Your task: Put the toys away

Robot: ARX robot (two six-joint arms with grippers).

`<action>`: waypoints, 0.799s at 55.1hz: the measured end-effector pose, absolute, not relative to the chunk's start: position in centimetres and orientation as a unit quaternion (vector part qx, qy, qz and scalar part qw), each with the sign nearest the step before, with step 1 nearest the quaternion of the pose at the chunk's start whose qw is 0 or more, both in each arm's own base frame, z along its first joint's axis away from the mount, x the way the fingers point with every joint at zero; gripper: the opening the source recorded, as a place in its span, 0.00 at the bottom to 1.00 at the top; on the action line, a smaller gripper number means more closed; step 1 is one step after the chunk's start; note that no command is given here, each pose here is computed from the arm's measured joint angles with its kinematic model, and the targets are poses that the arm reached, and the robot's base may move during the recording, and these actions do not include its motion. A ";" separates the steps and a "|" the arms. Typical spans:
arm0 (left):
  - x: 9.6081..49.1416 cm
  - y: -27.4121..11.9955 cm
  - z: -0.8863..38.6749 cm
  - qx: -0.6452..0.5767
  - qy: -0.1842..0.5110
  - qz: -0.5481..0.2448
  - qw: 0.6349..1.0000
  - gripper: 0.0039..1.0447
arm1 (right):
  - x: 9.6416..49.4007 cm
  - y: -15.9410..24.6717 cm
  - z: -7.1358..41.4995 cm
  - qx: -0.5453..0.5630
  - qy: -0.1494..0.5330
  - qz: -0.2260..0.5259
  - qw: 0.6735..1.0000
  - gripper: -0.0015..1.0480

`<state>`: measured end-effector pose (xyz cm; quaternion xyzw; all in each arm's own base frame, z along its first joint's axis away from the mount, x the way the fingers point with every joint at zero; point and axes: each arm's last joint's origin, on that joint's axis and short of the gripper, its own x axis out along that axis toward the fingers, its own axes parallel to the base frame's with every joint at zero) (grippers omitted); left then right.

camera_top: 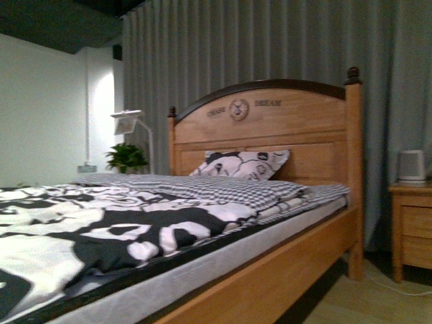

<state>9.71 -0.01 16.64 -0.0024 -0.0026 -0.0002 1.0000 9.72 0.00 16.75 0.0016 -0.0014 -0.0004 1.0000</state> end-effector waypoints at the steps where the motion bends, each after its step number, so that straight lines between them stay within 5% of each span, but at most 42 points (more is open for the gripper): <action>1: 9.7 0.0 16.6 -0.002 -0.003 0.000 1.000 0.94 | 9.7 0.0 16.7 0.002 -0.001 0.000 1.000 0.07; 44: 9.7 0.0 16.7 -0.002 -0.003 -0.003 1.000 0.94 | 9.7 0.0 16.8 0.001 -0.002 -0.006 1.000 0.07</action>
